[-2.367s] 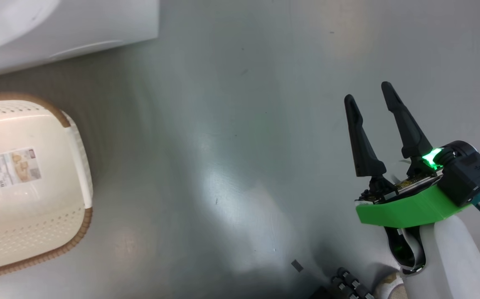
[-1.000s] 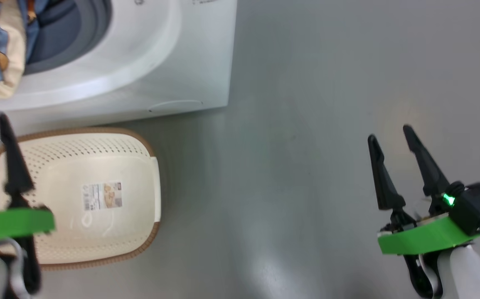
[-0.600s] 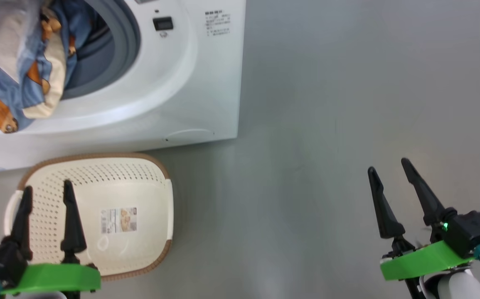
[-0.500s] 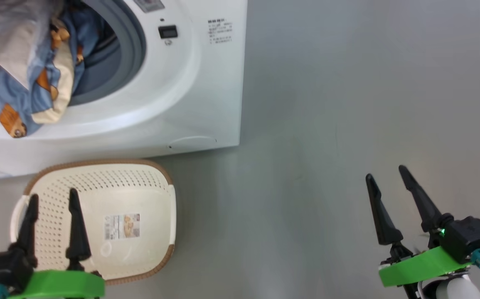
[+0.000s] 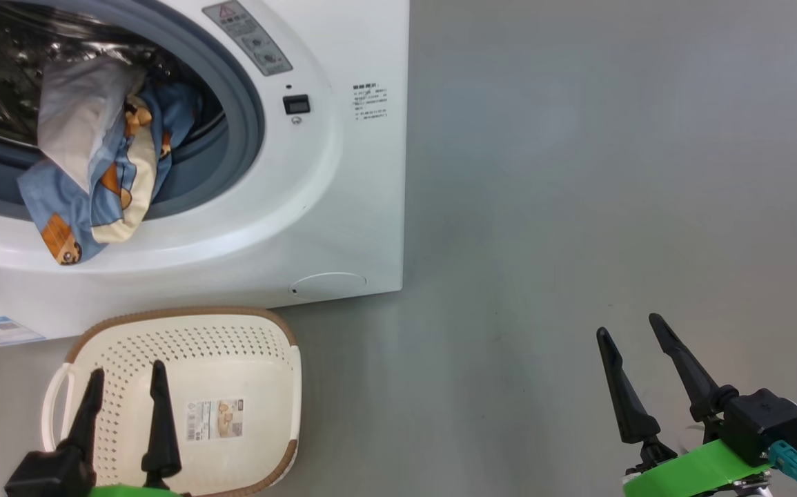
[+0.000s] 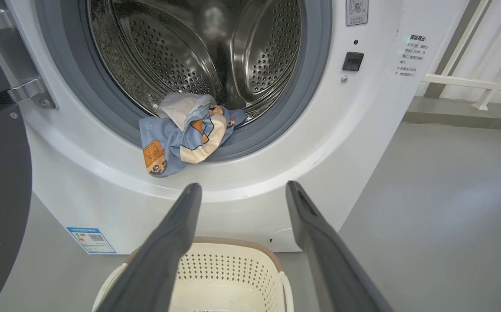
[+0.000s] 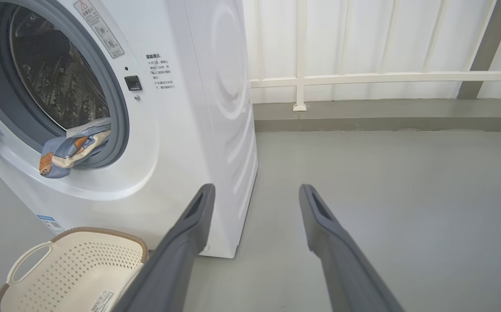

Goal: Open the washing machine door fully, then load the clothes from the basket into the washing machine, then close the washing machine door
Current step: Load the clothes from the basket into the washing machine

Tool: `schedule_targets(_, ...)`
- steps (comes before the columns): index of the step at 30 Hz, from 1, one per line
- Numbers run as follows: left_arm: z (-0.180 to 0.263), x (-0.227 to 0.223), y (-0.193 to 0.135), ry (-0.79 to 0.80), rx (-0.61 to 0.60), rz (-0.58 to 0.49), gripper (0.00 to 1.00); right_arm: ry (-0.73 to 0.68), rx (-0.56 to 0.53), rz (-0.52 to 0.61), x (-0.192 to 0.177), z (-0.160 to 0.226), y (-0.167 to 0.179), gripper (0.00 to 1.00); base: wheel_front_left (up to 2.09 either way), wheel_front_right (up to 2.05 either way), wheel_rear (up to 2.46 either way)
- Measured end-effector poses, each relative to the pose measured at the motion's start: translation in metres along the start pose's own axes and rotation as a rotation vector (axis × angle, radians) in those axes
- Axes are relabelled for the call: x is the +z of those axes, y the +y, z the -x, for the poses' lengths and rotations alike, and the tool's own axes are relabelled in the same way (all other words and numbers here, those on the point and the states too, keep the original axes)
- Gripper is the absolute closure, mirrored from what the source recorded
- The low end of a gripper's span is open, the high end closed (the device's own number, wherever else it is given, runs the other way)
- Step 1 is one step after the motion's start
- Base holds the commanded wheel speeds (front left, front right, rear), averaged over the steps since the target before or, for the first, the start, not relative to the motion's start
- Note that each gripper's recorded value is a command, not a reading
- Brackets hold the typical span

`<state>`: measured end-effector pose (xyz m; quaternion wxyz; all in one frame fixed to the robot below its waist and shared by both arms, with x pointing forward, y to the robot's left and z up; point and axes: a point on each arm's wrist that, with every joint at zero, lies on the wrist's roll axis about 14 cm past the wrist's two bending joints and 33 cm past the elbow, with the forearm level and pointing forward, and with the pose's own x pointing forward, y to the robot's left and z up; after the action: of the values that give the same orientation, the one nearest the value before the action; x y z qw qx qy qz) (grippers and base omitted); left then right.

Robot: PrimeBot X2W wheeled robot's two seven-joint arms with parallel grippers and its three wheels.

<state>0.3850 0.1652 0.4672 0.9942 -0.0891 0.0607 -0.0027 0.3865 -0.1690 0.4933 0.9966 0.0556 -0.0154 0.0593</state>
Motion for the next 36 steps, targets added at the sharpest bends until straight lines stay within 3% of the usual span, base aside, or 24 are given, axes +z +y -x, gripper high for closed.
schedule_targets(36,-0.004,-0.017,0.001,0.056,0.010,0.018,0.00,0.020,0.007,-0.003,-0.006,-0.005,0.002,0.00,0.00,0.00,0.00)
